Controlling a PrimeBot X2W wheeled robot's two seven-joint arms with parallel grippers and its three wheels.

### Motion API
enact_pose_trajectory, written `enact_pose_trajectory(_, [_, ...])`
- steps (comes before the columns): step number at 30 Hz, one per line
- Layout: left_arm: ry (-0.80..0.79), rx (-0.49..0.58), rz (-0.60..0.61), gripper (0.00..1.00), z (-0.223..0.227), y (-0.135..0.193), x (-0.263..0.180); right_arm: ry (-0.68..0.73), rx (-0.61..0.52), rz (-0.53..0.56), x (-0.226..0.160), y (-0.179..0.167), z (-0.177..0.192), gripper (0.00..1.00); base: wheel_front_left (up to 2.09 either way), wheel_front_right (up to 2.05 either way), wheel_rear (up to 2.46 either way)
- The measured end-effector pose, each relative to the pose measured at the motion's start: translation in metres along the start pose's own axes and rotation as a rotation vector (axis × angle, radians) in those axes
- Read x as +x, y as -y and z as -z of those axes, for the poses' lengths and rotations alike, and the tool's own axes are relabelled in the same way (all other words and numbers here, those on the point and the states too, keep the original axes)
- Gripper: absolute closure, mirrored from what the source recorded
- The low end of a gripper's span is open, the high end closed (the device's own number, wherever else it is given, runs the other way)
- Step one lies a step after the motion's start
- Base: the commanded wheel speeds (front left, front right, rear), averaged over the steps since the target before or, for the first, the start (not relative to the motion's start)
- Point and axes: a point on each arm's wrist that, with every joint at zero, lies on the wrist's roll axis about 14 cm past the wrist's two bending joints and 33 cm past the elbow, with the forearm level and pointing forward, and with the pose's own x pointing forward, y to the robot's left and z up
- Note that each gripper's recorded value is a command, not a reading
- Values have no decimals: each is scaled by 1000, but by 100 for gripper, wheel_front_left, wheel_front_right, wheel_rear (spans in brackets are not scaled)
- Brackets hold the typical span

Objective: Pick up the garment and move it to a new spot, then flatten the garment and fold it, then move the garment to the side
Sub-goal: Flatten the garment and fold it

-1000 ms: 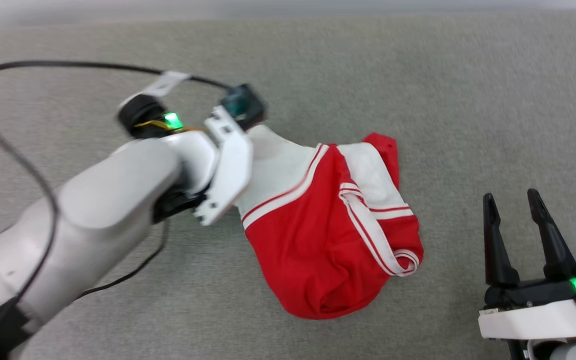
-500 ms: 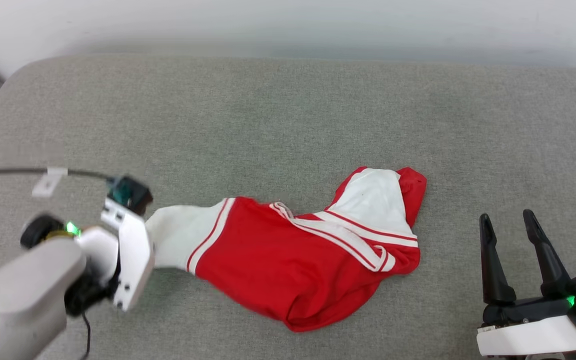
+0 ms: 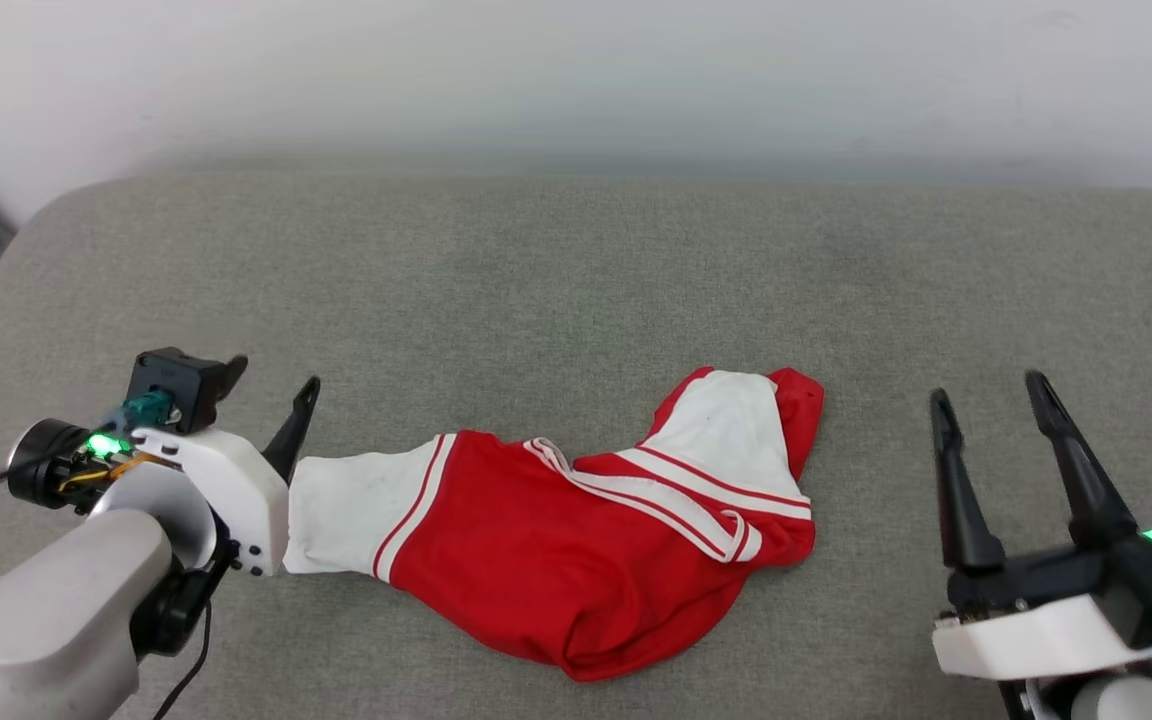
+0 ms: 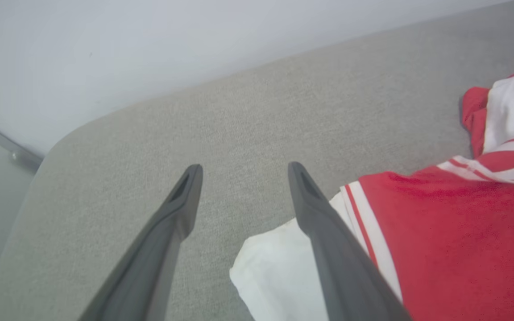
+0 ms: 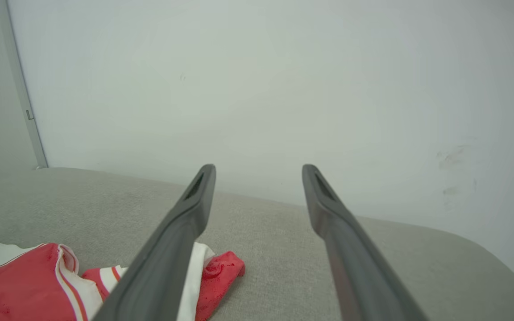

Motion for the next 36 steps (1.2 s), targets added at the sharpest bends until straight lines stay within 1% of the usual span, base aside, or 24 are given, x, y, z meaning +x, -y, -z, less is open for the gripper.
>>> enact_pose_trajectory(3, [155,-6,-62,0,-26,-2,-7,81,-72,-61,17,-8,-25,0,0,0,0])
enact_pose_trajectory(5, [210,1,-99,0,-35,-2,-13,139,-128,-104,29,-9,-43,0,0,0,0])
enact_pose_trajectory(8, [273,-18,-146,0,-46,2,-21,203,-191,-174,46,-16,-62,0,0,0,0])
enact_pose_trajectory(11, [355,-31,-195,0,-61,4,-31,207,-249,-245,62,-23,-63,0,0,0,0])
enact_pose_trajectory(14, [376,-50,-245,0,-53,5,-43,175,-289,-326,74,-32,-53,0,0,0,0])
enact_pose_trajectory(16, [391,-56,-276,0,-50,5,-50,169,-318,-382,83,-41,-54,0,0,0,0])
enact_pose_trajectory(17, [400,-54,-288,0,-49,5,-53,145,-335,-401,89,-43,-52,0,0,0,0])
enact_pose_trajectory(18, [409,-61,-302,0,-48,6,-56,103,-340,-419,93,-45,-46,0,0,0,0])
enact_pose_trajectory(19, [414,-69,-325,0,-43,5,-61,-21,-348,-460,99,-49,-26,0,0,0,0])
enact_pose_trajectory(23, [408,-91,-336,0,-31,11,-65,-336,-360,-544,99,-56,20,0,0,0,0])
enact_pose_trajectory(28, [406,-102,-351,0,-23,12,-63,-753,-413,-637,80,-50,71,0,0,0,0])
enact_pose_trajectory(31, [402,-107,-353,0,-20,13,-58,-930,-417,-686,70,-52,90,0,0,0,0])
enact_pose_trajectory(33, [392,-112,-355,0,-15,12,-55,-1015,-439,-717,66,-54,102,0,0,0,0])
enact_pose_trajectory(36, [380,-122,-357,0,-10,12,-48,-1122,-442,-749,57,-55,127,0,0,0,0])
